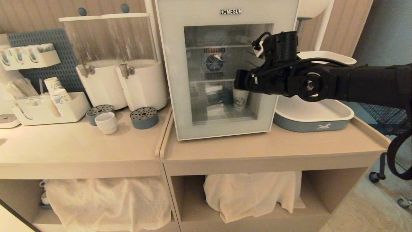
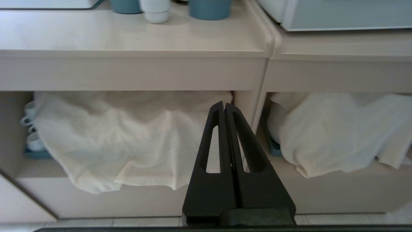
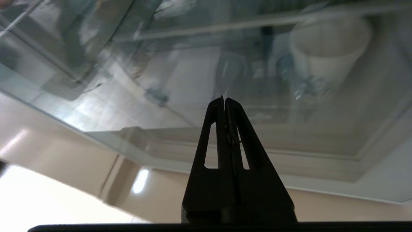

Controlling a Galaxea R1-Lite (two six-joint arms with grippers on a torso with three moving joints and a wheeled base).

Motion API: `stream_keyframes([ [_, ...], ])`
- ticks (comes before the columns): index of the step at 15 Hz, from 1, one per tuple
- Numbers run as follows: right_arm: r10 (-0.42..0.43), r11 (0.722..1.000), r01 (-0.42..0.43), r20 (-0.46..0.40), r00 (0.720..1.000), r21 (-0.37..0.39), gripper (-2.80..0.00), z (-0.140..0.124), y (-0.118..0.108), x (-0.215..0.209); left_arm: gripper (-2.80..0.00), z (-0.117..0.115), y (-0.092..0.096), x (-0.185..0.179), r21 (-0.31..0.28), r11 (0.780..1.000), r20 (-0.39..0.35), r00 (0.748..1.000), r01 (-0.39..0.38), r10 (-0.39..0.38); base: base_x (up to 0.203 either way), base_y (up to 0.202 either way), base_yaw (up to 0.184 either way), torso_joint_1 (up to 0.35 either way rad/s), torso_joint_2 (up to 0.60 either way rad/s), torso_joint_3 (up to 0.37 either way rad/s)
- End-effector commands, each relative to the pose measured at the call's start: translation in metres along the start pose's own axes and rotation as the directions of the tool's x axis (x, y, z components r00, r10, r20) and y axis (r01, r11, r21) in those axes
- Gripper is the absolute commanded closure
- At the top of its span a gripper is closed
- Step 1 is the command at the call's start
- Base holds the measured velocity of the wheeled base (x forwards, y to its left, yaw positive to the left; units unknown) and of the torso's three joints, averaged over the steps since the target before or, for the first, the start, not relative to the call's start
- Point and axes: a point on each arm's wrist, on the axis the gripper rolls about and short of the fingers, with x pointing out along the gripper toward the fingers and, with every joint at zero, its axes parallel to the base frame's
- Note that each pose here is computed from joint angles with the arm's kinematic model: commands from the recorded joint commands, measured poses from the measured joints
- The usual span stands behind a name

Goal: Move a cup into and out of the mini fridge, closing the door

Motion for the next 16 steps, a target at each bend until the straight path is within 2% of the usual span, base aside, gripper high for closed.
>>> stream_keyframes([
  [1,-0.033,0.999,0.033,0.002,0.999,0.006,0.00,0.002,-0.009,-0.002,0.00,0.000,0.000,0.000,-0.001,1.000,-0.001,1.000,0.000,0.000,0.000,0.000,0.000,0.000,0.00,0.000],
  [3,-0.109,0.994,0.109,0.014,0.994,0.008,0.00,0.005,-0.022,-0.009,0.00,0.000,0.000,0.000,-0.002,1.000,-0.001,1.000,0.000,0.000,0.000,0.000,0.000,0.000,0.00,0.000],
  [6,-0.157,0.988,0.157,0.007,0.988,0.009,0.00,0.008,-0.036,-0.036,0.00,0.000,0.000,0.000,-0.002,1.000,-0.001,1.000,0.000,0.000,0.000,0.000,0.000,0.000,0.00,0.000],
  [8,-0.200,0.980,0.199,0.059,0.978,0.024,0.00,0.025,-0.051,-0.076,0.00,0.000,0.000,0.000,-0.002,1.000,-0.001,1.000,0.000,0.000,0.000,0.000,0.000,0.000,0.00,0.000],
  [10,-0.256,0.966,0.251,0.131,0.958,0.053,0.00,0.042,-0.064,-0.135,0.00,0.000,0.000,0.000,-0.002,1.000,-0.001,1.000,0.000,0.000,0.000,0.000,0.000,0.000,0.00,0.000],
  [13,-0.363,0.932,0.347,0.255,0.896,0.109,0.00,0.045,-0.069,-0.245,0.00,0.000,0.000,0.000,-0.002,1.000,-0.001,1.000,0.000,0.000,0.000,0.000,0.000,0.000,0.00,0.000],
  [16,-0.461,0.887,0.426,0.381,0.801,0.179,0.00,0.014,-0.056,-0.361,0.00,0.000,0.000,0.000,-0.002,1.000,-0.001,1.000,0.000,0.000,0.000,0.000,0.000,0.000,0.00,0.000],
])
